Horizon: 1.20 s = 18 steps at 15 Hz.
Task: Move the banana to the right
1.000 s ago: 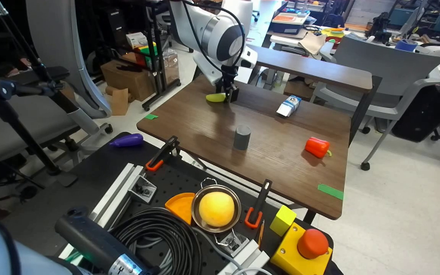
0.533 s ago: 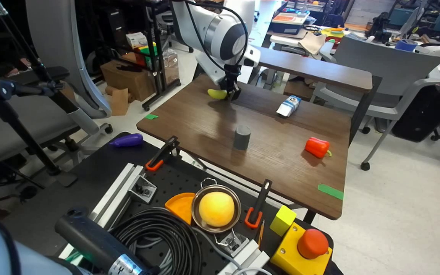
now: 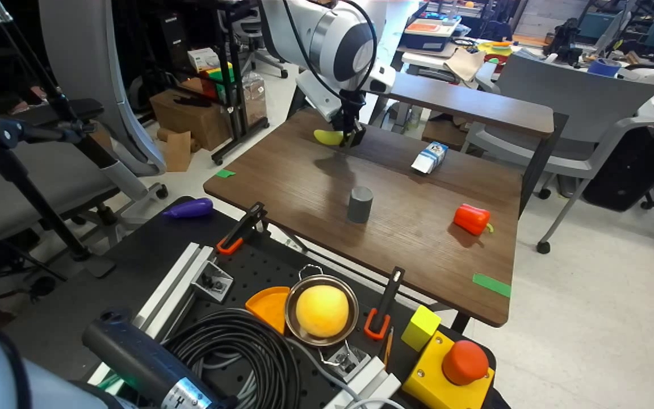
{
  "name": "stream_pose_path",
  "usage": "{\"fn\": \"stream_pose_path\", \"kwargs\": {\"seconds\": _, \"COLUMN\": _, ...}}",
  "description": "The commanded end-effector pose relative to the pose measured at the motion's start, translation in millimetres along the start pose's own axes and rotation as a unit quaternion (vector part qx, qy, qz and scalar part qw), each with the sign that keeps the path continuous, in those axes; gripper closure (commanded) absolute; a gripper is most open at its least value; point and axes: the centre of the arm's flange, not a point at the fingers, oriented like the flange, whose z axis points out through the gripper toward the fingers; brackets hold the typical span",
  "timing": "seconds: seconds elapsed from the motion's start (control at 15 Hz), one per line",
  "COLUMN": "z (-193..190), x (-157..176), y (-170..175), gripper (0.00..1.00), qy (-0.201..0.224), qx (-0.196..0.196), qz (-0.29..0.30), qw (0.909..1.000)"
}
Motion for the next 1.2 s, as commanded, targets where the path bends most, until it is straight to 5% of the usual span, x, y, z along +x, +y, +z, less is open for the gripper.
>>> {"fn": "stream_pose_path", "kwargs": {"seconds": 0.0, "z": -36.1, "x": -8.8, "y": 45.7, "gripper": 0.93, "qy": 0.0, "qx": -0.033, "qz": -0.003, "qw": 0.9995}}
{"fn": "stream_pose_path", "kwargs": {"seconds": 0.6, "z": -90.8, "x": 19.6, "y": 161.7, "gripper": 0.93, "qy": 0.025, "qx": -0.048, "qz": 0.069, "qw": 0.9962}}
{"fn": "stream_pose_path", "kwargs": {"seconds": 1.13, "z": -64.5, "x": 60.4, "y": 223.0, "gripper": 0.93, "qy": 0.045, "qx": -0.06, "qz": 0.142, "qw": 0.9871}}
